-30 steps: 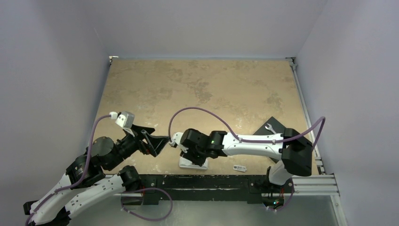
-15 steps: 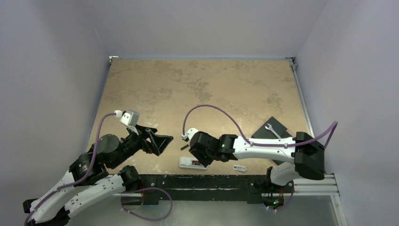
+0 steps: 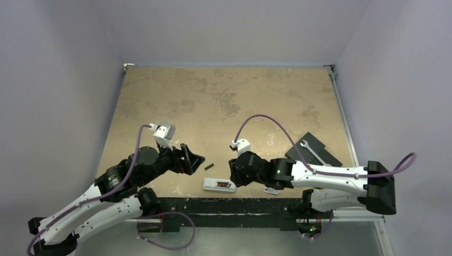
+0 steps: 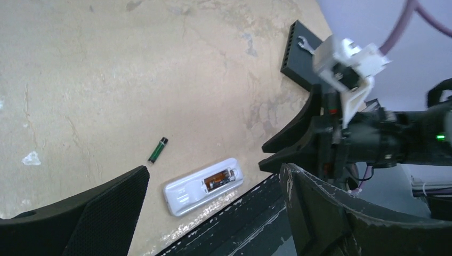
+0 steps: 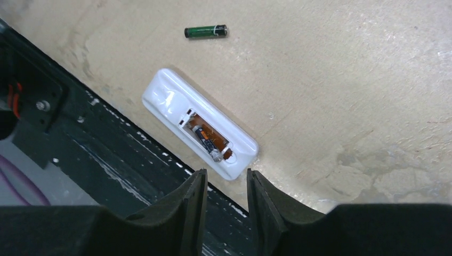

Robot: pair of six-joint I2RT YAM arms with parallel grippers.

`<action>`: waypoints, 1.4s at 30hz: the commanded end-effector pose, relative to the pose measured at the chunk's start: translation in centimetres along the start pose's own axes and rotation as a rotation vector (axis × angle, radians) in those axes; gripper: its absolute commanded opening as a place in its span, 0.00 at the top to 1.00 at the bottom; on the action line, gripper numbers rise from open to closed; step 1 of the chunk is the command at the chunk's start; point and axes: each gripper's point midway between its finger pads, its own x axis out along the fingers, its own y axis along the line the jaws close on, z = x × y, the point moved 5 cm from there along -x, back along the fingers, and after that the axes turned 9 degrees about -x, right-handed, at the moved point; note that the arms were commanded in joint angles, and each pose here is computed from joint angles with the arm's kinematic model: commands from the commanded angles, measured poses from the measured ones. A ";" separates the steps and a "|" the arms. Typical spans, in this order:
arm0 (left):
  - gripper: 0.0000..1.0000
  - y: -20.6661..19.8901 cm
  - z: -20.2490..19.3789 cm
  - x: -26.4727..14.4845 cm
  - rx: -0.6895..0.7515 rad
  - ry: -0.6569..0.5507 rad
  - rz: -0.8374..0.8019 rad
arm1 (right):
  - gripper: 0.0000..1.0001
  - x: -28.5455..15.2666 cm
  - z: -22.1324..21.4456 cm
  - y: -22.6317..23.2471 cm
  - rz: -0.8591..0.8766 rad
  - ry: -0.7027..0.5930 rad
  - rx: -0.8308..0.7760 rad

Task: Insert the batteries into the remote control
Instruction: Load the battery into the remote control.

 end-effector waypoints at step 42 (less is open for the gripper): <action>0.34 7.0 -13.9 6.9 -0.246 0.387 0.236 | 0.70 2.6 -1.0 1.7 0.040 -0.012 0.316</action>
